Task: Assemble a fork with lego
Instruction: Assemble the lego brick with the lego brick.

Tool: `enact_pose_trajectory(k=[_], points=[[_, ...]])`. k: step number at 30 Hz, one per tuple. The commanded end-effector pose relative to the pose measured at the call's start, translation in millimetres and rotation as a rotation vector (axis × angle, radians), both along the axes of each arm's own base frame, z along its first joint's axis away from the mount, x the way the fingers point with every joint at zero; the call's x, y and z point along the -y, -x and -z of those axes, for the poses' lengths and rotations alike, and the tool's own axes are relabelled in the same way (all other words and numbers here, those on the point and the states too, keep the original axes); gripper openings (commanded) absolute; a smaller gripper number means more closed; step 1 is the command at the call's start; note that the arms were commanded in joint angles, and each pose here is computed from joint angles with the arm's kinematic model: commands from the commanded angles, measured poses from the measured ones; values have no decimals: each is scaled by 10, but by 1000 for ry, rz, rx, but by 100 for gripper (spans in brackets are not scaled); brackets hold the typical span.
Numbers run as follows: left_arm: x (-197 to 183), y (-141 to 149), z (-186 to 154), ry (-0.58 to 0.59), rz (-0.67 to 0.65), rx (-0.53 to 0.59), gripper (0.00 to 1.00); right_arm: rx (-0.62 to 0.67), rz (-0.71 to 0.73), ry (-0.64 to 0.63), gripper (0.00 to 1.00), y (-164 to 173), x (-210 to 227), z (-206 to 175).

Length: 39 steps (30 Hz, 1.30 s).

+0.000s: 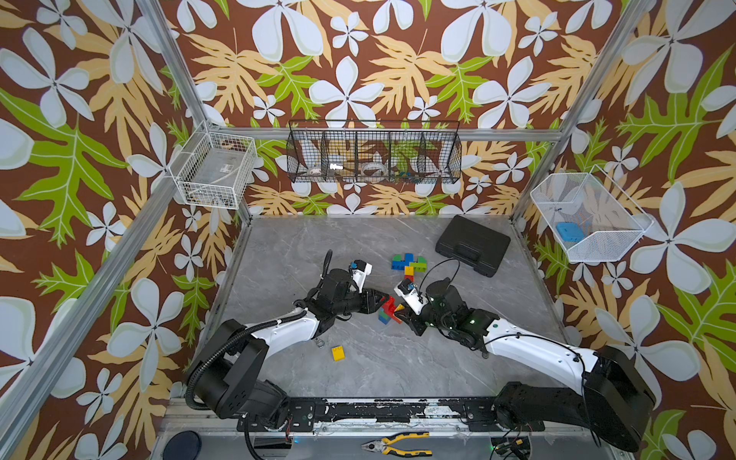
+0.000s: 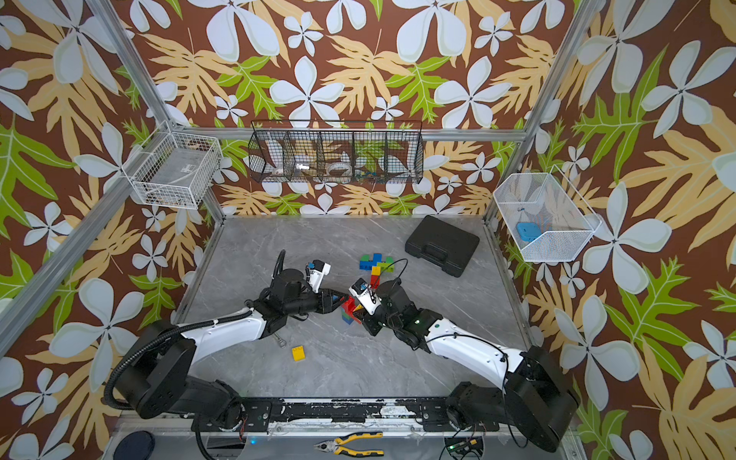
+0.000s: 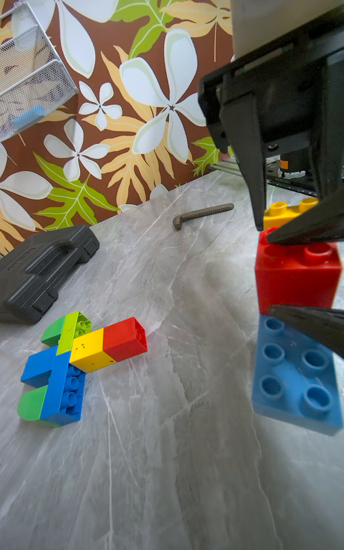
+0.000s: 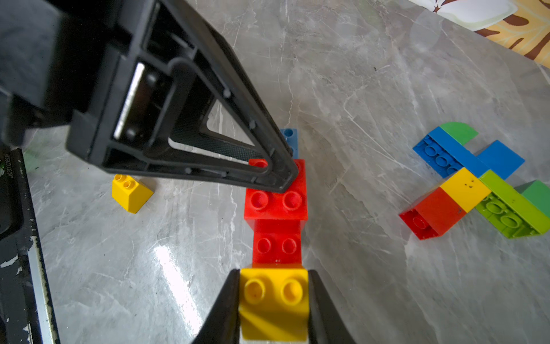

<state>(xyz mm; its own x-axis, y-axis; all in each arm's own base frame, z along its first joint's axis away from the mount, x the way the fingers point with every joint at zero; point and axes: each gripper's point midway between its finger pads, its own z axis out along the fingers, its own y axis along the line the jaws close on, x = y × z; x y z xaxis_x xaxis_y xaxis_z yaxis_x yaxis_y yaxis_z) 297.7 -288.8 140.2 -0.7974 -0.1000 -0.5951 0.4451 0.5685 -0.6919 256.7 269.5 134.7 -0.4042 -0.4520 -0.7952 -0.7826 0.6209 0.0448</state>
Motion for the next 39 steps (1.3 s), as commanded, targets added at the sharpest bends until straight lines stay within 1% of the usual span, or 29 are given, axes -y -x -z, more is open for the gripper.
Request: enact_pose_trajectory(k=[1, 18, 26, 36, 39], points=[[-19, 24, 60, -20, 4, -17, 35, -24, -4, 24, 0, 31, 25, 83], [-26, 26, 90, -23, 0, -23, 35, -78, -14, 77, 0, 72, 65, 261], [-34, 33, 97, -25, -2, -24, 35, -82, -15, 76, 0, 82, 65, 272], [-77, 22, 151, -34, -32, -36, 35, -61, -20, 34, 0, 33, -12, 167], [-88, 24, 171, -37, -38, -40, 35, -59, -16, 25, 5, 29, -15, 155]])
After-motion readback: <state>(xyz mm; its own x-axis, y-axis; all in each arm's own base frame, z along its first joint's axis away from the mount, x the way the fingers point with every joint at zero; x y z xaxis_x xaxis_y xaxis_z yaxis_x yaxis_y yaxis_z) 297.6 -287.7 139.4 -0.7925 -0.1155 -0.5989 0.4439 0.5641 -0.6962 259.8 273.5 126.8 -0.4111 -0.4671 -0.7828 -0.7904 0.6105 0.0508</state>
